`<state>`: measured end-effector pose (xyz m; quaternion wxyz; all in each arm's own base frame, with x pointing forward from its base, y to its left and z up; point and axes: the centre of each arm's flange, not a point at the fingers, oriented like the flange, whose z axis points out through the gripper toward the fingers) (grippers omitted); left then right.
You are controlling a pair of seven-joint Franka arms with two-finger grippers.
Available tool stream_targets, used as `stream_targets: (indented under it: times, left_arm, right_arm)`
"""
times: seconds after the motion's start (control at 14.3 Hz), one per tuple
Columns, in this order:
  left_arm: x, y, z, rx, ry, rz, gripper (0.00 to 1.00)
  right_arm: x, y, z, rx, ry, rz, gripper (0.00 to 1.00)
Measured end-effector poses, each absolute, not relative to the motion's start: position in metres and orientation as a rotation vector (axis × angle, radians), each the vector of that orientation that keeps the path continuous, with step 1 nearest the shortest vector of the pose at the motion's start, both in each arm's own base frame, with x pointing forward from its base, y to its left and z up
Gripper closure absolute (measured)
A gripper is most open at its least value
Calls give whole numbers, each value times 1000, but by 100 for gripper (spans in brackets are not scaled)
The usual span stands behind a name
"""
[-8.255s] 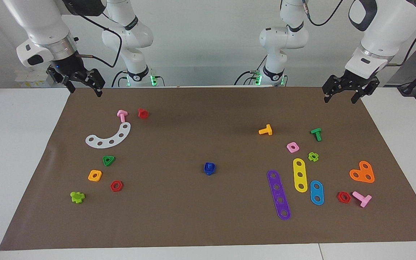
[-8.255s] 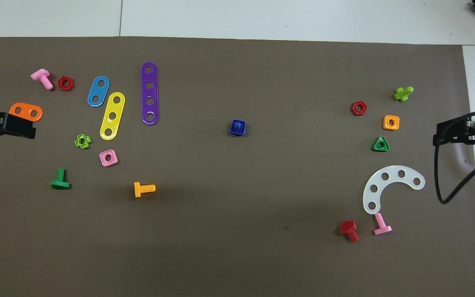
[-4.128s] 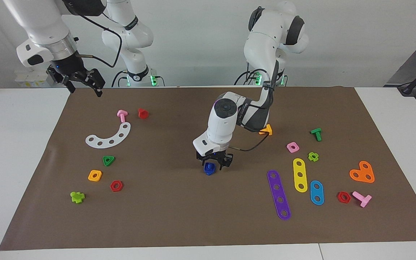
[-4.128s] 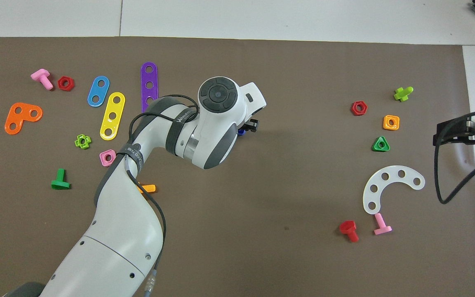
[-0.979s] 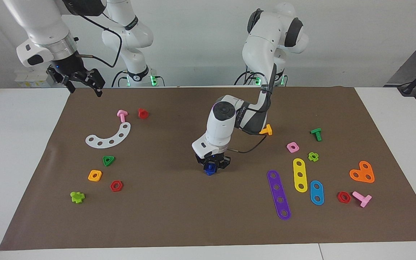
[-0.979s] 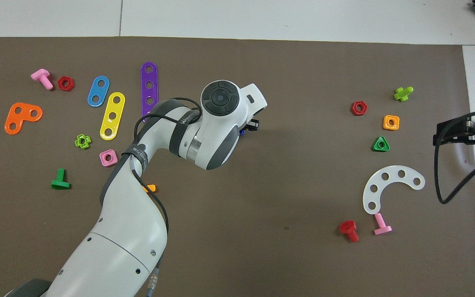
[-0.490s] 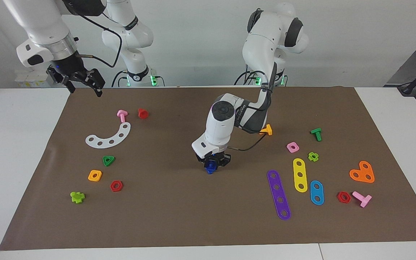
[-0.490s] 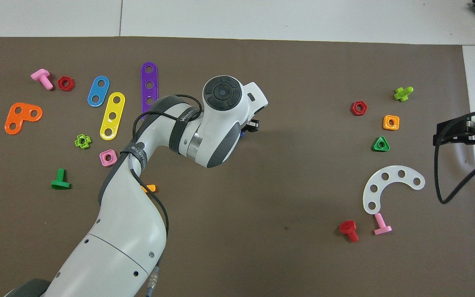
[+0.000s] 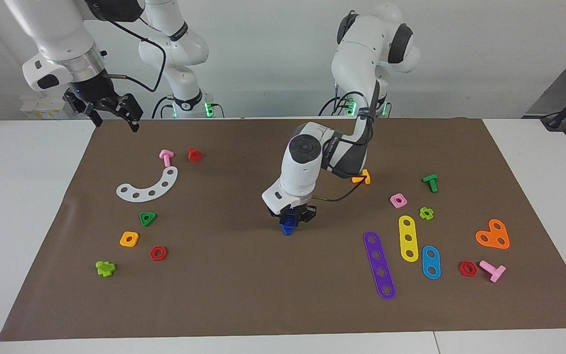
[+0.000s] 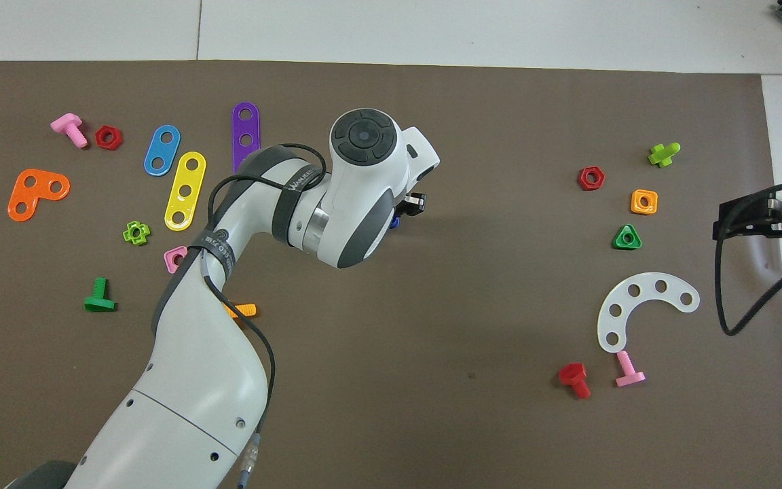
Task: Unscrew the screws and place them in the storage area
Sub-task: 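Lift the blue nut off the bolt and carry it toward the purple strip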
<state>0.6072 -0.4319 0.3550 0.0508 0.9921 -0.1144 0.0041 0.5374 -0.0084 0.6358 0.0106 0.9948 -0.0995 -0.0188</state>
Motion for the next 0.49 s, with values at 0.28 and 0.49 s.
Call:
stream_targets:
  times: [0.28, 0.49]
  left_arm:
    - [630, -393, 403, 2999, -245, 20, 53]
    - [644, -357, 435, 2995, -179, 44, 53]
  right_arm:
    - [537, -8, 636, 3104, -310, -59, 0]
    - [537, -8, 636, 3104, -310, -59, 0]
